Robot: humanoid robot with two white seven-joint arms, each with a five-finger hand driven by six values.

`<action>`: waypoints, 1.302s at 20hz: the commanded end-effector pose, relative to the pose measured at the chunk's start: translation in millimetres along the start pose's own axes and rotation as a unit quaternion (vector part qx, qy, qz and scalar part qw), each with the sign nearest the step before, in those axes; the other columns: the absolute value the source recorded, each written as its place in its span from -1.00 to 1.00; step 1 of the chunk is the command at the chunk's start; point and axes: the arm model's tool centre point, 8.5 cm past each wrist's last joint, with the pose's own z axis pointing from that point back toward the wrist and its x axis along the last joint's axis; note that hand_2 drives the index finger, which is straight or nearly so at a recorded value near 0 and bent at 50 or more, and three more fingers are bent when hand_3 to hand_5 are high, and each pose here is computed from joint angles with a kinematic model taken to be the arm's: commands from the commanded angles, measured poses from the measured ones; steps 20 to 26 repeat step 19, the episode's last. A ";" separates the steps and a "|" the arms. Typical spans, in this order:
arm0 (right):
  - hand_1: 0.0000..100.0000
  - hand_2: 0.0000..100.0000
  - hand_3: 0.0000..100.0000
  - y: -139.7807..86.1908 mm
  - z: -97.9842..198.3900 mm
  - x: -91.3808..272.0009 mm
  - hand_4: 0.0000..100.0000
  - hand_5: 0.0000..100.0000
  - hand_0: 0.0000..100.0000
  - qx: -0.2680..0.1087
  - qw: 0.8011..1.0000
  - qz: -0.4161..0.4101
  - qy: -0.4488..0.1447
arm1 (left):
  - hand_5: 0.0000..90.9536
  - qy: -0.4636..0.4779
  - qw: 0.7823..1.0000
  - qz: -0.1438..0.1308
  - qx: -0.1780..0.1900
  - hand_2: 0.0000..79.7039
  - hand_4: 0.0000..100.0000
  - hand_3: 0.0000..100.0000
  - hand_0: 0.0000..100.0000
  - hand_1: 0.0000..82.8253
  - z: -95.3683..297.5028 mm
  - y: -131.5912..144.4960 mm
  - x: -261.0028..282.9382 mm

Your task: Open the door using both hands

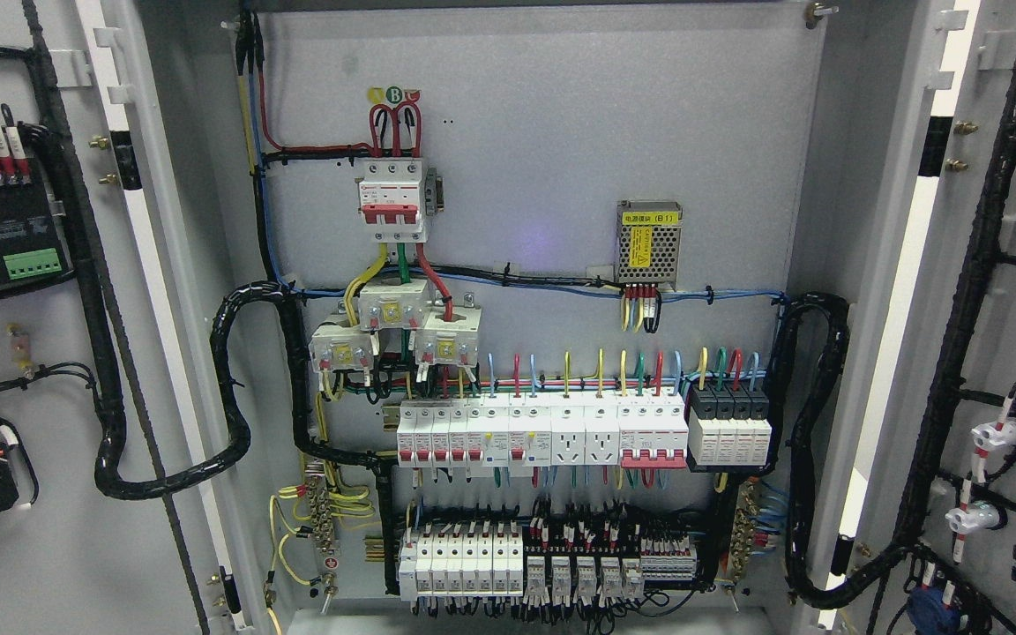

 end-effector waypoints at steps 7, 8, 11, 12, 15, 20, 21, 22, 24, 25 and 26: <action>-1.00 -1.00 -1.00 9.2 3.0 -27.3 -1.00 -1.00 -1.00 -0.003 0.992 0.086 0.096 | -1.00 0.027 0.999 -0.012 -0.020 -1.00 -0.91 -1.00 -1.00 -1.00 -2.5 -29.7 -11.2; -1.00 -1.00 -1.00 9.1 3.1 -27.6 -1.00 -1.00 -1.00 -0.003 0.992 0.086 0.097 | -1.00 0.027 0.999 -0.012 -0.020 -1.00 -0.91 -1.00 -1.00 -1.00 -2.5 -29.7 -11.2; -1.00 -1.00 -1.00 13.1 2.7 -26.9 -1.00 -1.00 -1.00 -0.003 0.993 0.074 0.097 | -1.00 0.027 0.999 -0.012 -0.020 -1.00 -0.91 -1.00 -1.00 -1.00 -2.5 -29.7 -11.2; -1.00 -1.00 -1.00 13.0 2.7 -26.6 -1.00 -1.00 -1.00 -0.005 0.993 0.060 0.097 | -1.00 0.027 0.999 -0.013 -0.020 -1.00 -0.91 -1.00 -1.00 -1.00 -2.5 -29.7 -11.2; -1.00 -1.00 -1.00 11.0 2.1 -24.2 -1.00 -1.00 -1.00 -0.009 0.995 0.040 0.092 | -1.00 0.024 0.999 -0.013 -0.020 -1.00 -0.91 -1.00 -1.00 -1.00 -2.7 -29.6 -9.5; -1.00 -1.00 -1.00 11.9 1.8 -23.0 -1.00 -1.00 -1.00 -0.006 0.995 0.040 0.087 | -1.00 0.021 0.999 -0.014 -0.020 -1.00 -0.91 -1.00 -1.00 -1.00 -3.0 -29.5 -7.4; -1.00 -1.00 -1.00 11.9 1.8 -23.0 -1.00 -1.00 -1.00 -0.006 0.995 0.040 0.087 | -1.00 0.021 0.999 -0.014 -0.020 -1.00 -0.91 -1.00 -1.00 -1.00 -3.0 -29.5 -7.4; -1.00 -1.00 -1.00 11.9 1.8 -23.0 -1.00 -1.00 -1.00 -0.006 0.995 0.040 0.087 | -1.00 0.021 0.999 -0.014 -0.020 -1.00 -0.91 -1.00 -1.00 -1.00 -3.0 -29.5 -7.4; -1.00 -1.00 -1.00 11.9 1.8 -23.0 -1.00 -1.00 -1.00 -0.006 0.995 0.040 0.087 | -1.00 0.021 0.999 -0.014 -0.020 -1.00 -0.91 -1.00 -1.00 -1.00 -3.0 -29.5 -7.4; -1.00 -1.00 -1.00 11.9 1.8 -23.0 -1.00 -1.00 -1.00 -0.006 0.995 0.040 0.087 | -1.00 0.021 0.999 -0.014 -0.020 -1.00 -0.91 -1.00 -1.00 -1.00 -3.0 -29.5 -7.4; -1.00 -1.00 -1.00 11.9 1.8 -23.0 -1.00 -1.00 -1.00 -0.006 0.995 0.040 0.087 | -1.00 0.021 0.999 -0.014 -0.020 -1.00 -0.91 -1.00 -1.00 -1.00 -3.0 -29.5 -7.4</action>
